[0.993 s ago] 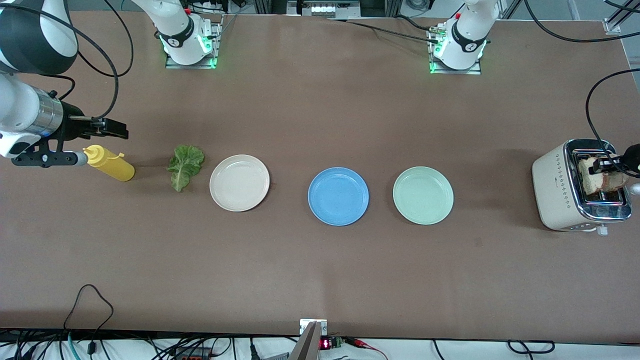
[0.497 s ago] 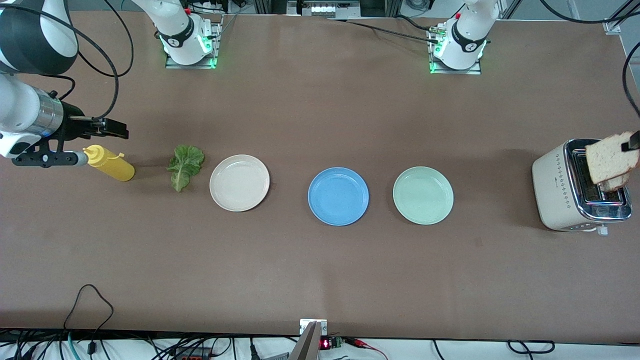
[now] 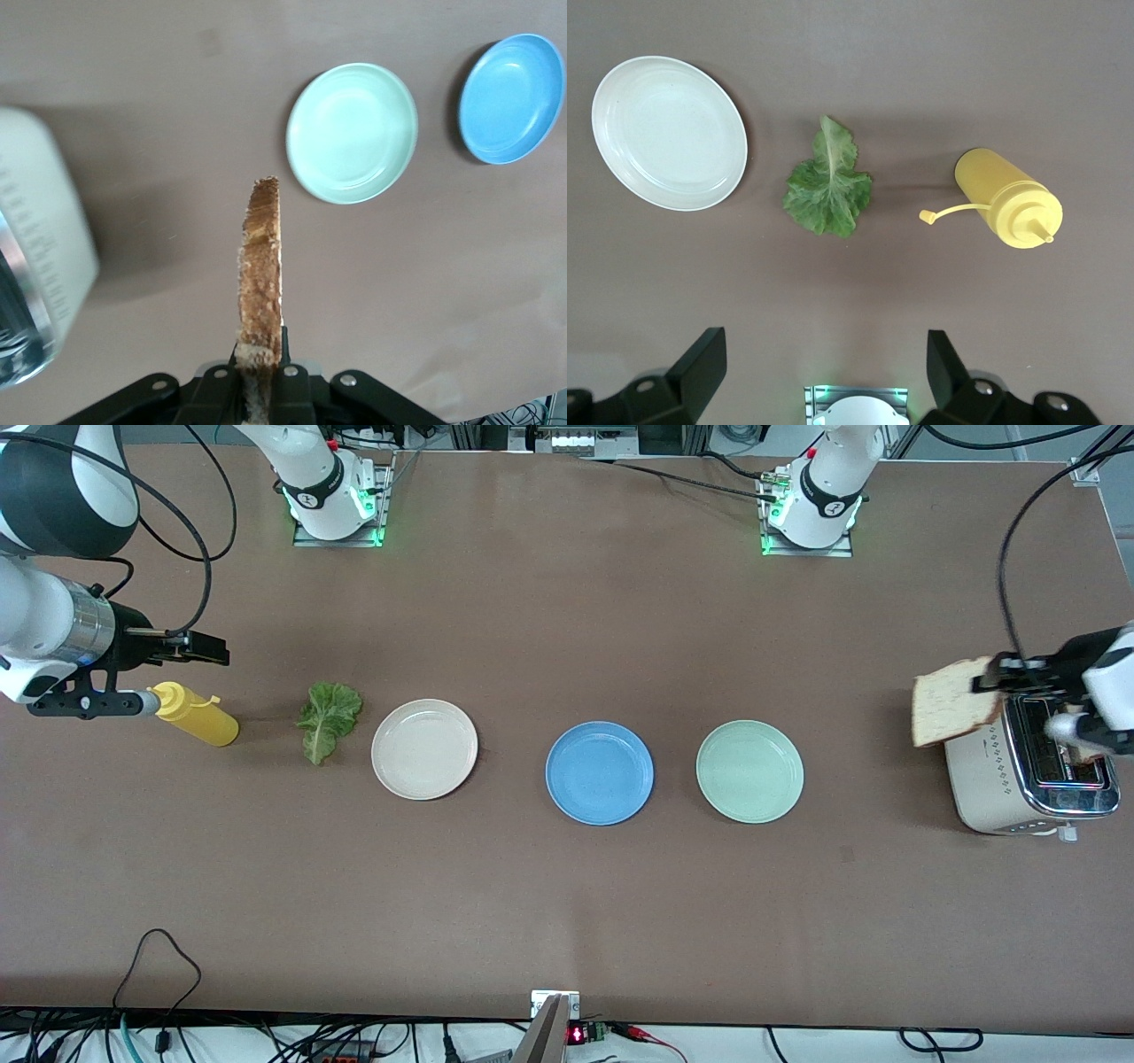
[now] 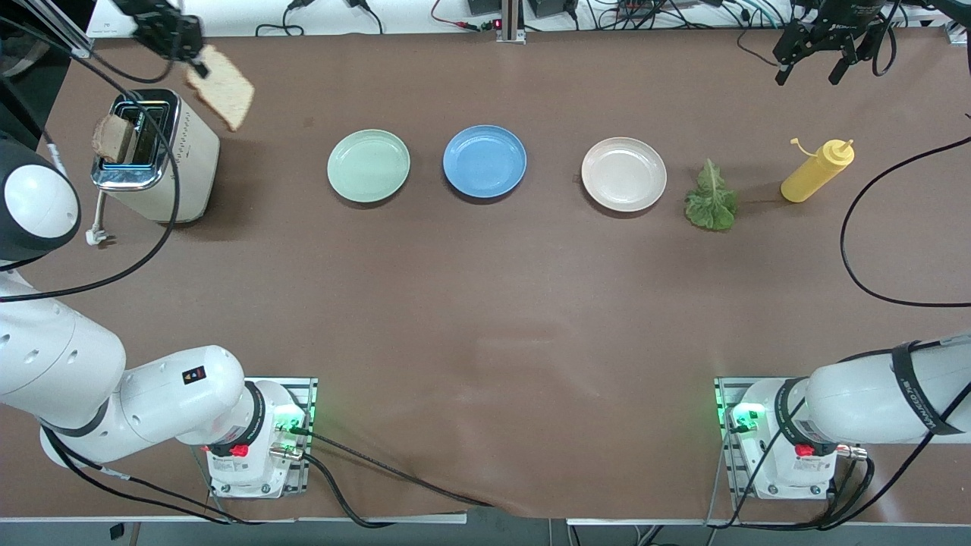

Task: Make sandwich in blue plate with both arms
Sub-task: 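Lift the bread with the left gripper while the right gripper grasps lettuce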

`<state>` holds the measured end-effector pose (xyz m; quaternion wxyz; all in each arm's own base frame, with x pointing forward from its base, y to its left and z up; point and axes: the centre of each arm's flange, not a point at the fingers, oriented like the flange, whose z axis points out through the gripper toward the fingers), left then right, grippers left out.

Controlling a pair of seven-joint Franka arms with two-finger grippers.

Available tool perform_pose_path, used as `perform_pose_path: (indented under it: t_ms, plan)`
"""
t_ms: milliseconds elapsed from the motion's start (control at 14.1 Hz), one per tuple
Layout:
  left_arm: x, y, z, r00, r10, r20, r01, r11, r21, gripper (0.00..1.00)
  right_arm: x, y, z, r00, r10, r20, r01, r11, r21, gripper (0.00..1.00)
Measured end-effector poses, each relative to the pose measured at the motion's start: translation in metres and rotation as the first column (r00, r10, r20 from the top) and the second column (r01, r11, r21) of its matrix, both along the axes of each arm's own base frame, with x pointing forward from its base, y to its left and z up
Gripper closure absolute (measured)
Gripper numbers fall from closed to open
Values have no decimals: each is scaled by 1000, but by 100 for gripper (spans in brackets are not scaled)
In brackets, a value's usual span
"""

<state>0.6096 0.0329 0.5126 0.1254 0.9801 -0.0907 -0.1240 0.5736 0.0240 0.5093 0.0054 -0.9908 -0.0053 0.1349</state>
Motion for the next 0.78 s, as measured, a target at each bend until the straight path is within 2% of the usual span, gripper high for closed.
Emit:
perform_pose_path:
  t_ms: [213, 426, 780]
  plan:
    - [16, -63, -37, 999, -33, 13, 33, 998, -47, 90, 0, 0, -1, 1000, -1, -4, 1, 1000, 0, 0]
    - [32, -139, -84, 1000, -5, 26, 8, 993, -120, 90, 1, 0, -18, 1000, -1, 2, 1, 1000, 0, 0]
    - [32, -267, -130, 991, 137, 13, -131, 970, -206, 90, -2, 4, -116, 993, -2, 115, 1, 1000, 3, 0]
